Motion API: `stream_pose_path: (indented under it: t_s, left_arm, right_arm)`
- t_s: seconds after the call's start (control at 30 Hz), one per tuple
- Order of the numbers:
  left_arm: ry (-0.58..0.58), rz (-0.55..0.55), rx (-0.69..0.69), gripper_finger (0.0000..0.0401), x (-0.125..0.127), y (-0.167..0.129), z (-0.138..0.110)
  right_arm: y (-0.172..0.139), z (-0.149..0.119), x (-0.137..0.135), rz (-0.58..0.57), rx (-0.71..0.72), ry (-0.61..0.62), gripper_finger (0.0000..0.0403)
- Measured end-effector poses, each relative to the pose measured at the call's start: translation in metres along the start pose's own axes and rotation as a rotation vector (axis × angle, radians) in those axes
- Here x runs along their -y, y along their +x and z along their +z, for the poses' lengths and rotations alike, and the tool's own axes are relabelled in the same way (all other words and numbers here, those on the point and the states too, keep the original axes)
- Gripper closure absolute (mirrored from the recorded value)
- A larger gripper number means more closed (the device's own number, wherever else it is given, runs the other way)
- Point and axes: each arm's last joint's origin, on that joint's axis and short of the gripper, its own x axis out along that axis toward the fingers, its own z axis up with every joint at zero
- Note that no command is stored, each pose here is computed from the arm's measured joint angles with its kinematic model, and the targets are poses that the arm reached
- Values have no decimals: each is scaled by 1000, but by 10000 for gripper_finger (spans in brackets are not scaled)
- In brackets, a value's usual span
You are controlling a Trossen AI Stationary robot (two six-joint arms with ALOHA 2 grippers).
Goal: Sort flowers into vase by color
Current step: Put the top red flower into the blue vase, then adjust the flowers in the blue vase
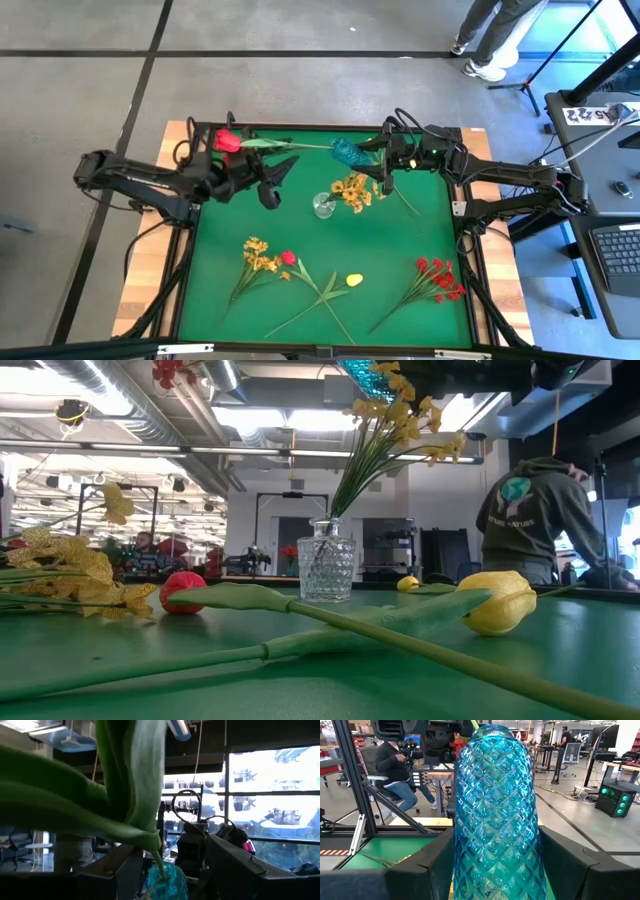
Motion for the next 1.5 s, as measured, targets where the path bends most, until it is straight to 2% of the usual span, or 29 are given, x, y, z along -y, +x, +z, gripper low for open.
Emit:
stream_pose_path:
  t_s: [0.2, 0.57, 0.77, 0.93, 1.2, 1.5]
  left_arm:
    - [3, -3, -65, 185, 0, 2, 2]
    - [27, 4, -248, 161, -1, 21, 31]
    - [76, 72, -376, 162, -4, 20, 34]
    - [136, 160, -448, 162, -4, 15, 41]
    - [171, 159, -492, 163, 8, 5, 62]
    - [264, 231, -532, 163, 27, -23, 84]
  right_arm:
    - [0, 0, 0, 0, 1, 0, 162]
    - [0, 0, 0, 0, 2, 4, 162]
    - [0, 0, 0, 0, 1, 12, 162]
    - [0, 0, 0, 0, 0, 13, 162]
    - [0, 0, 0, -2, 0, 24, 162]
    - [0, 0, 0, -3, -1, 27, 162]
